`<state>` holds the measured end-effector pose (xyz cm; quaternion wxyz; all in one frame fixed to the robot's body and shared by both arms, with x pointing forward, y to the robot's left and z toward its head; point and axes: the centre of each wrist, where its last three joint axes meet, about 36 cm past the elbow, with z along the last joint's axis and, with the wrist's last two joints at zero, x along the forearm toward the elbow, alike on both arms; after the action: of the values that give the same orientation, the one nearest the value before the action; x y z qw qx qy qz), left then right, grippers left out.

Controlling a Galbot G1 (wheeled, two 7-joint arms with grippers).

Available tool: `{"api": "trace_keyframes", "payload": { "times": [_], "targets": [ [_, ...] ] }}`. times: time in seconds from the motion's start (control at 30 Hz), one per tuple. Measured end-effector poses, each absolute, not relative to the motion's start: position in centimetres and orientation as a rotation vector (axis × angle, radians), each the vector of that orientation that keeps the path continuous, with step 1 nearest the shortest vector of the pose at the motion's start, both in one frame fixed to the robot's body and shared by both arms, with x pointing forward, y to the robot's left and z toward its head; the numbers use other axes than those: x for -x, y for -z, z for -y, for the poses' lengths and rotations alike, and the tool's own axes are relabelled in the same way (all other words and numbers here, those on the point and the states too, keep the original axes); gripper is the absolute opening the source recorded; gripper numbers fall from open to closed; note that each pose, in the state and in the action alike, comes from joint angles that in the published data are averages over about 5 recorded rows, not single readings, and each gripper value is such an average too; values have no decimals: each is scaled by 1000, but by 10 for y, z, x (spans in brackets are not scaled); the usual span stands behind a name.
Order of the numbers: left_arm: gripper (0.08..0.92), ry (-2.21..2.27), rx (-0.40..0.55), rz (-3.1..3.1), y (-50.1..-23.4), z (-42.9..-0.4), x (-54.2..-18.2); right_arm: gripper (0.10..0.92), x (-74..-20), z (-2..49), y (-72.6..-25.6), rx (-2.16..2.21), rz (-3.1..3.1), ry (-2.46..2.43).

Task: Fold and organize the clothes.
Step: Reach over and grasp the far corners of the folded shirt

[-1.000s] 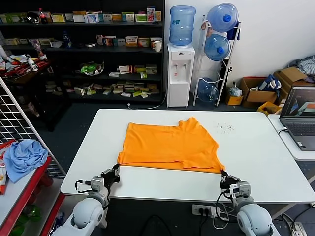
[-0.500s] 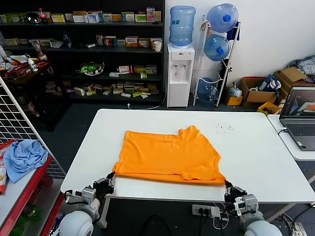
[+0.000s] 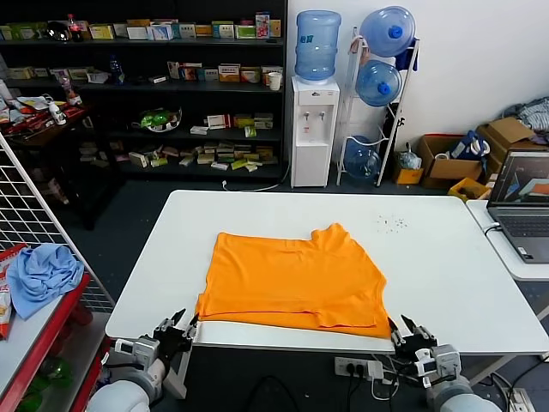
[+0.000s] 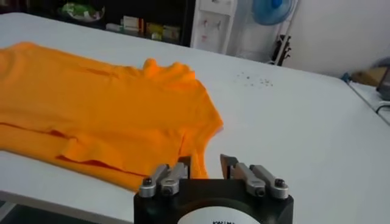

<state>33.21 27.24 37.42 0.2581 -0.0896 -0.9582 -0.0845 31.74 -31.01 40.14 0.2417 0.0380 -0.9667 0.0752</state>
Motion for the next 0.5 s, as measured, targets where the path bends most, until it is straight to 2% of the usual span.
{"api": "trace_keyframes", "payload": {
  "times": [0.3, 0.4, 0.5],
  "targets": [
    [771, 192, 265, 2682, -380, -268, -373, 779, -379, 325, -400, -128, 2715, -105],
    [814, 173, 269, 2706, -378, -267, -397, 816, -405, 328, -398, -147, 2725, -74],
    [822, 156, 271, 2721, -375, -265, -423, 822, -433, 330, -395, -164, 2729, -51]
  ]
}}
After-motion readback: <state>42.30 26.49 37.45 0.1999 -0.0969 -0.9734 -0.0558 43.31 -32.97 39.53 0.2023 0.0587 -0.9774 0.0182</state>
